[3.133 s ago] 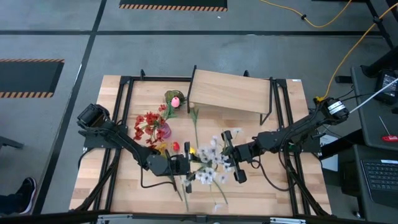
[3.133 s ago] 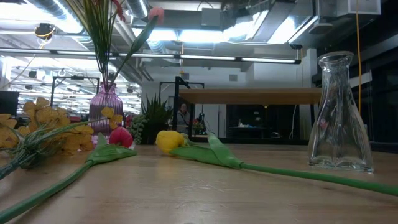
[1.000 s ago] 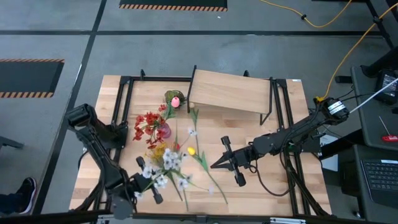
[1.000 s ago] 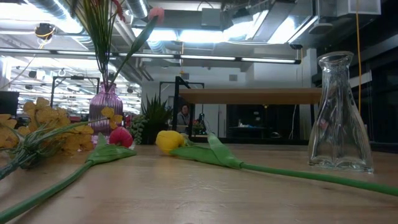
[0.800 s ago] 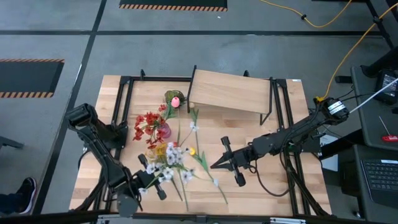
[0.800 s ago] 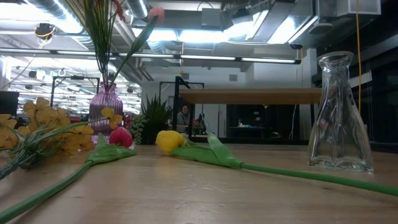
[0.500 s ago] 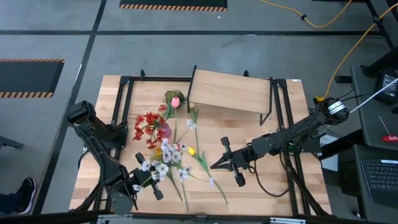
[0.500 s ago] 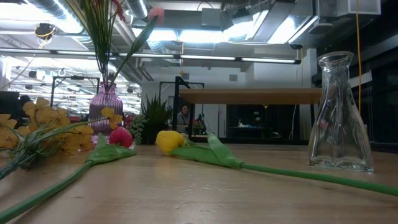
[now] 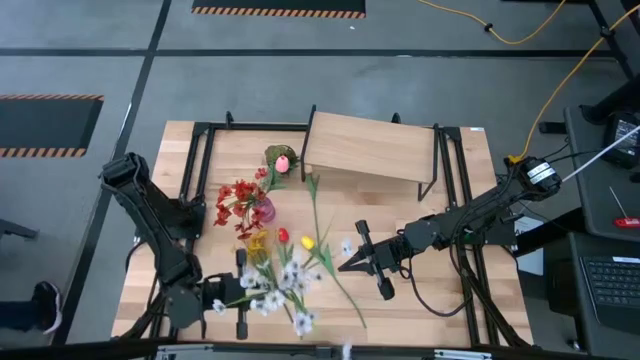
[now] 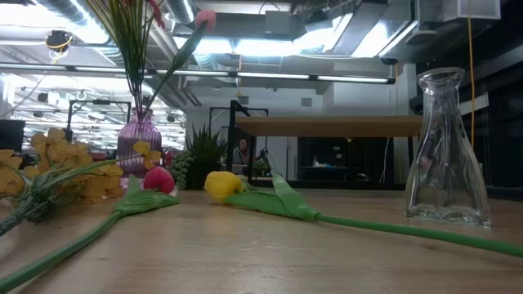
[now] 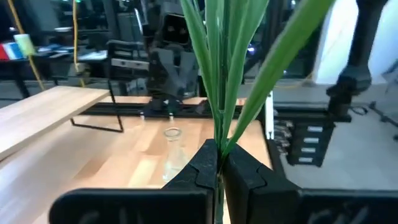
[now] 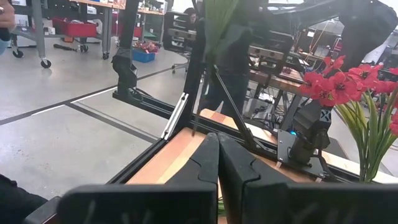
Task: Pick and place flowers into a vace then onto a shelf
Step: Put the white flowers into the violet vase
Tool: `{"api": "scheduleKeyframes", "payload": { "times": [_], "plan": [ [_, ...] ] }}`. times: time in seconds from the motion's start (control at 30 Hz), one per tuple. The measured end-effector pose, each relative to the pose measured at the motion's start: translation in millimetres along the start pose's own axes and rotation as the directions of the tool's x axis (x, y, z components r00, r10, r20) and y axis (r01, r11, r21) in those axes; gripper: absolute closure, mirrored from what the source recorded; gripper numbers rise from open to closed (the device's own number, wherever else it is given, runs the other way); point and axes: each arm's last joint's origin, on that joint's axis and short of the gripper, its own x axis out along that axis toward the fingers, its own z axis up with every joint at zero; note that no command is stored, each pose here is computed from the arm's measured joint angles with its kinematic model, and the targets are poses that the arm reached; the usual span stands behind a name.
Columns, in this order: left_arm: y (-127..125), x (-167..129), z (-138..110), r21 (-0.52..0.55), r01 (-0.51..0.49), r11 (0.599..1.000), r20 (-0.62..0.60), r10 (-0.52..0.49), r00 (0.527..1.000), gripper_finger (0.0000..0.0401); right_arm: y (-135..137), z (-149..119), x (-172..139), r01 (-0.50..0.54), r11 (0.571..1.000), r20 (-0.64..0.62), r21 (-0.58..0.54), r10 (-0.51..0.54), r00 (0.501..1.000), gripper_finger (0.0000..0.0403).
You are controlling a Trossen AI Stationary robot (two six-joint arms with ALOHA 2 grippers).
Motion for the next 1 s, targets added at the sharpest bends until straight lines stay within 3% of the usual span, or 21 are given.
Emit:
{"api": "scheduleKeyframes", "payload": {
  "times": [0.13,0.2,0.57,0.77,0.9,1.0],
  "plan": [
    [-0.3,5.2,-5.8,0.024,-0.055,0.998,-0.001,0.055,0.998,0.0395,0.0,-0.1,0.0,0.000,1.000,-0.001,0.000,0.000,1.000,0.0400],
    [-1.3,5.4,-11.6,0.028,-0.024,0.999,-0.011,0.024,1.000,0.0395,0.1,-0.4,0.0,-0.001,1.000,-0.004,0.000,0.001,1.000,0.0399],
    [18.6,-5.0,-67.4,-0.031,-0.037,0.999,0.035,0.038,0.999,0.0396,0.6,-3.0,-0.1,-0.006,1.000,-0.030,-0.003,0.006,1.000,0.0399],
    [35.4,-28.8,-88.0,-0.080,-0.267,0.960,0.098,0.274,0.957,0.0396,0.6,-3.2,-0.1,-0.006,1.000,-0.032,-0.003,0.006,0.999,0.0399],
    [37.1,-42.4,-88.1,-0.074,-0.330,0.941,0.105,0.336,0.936,0.0397,0.1,-3.5,0.0,-0.005,1.000,-0.035,-0.003,0.005,0.999,0.0399],
    [36.9,-44.9,-85.4,0.000,-0.339,0.941,0.106,0.337,0.936,0.0397,-1.9,-4.2,0.1,0.001,1.000,-0.038,-0.004,-0.001,0.999,0.0399]
  ]
}}
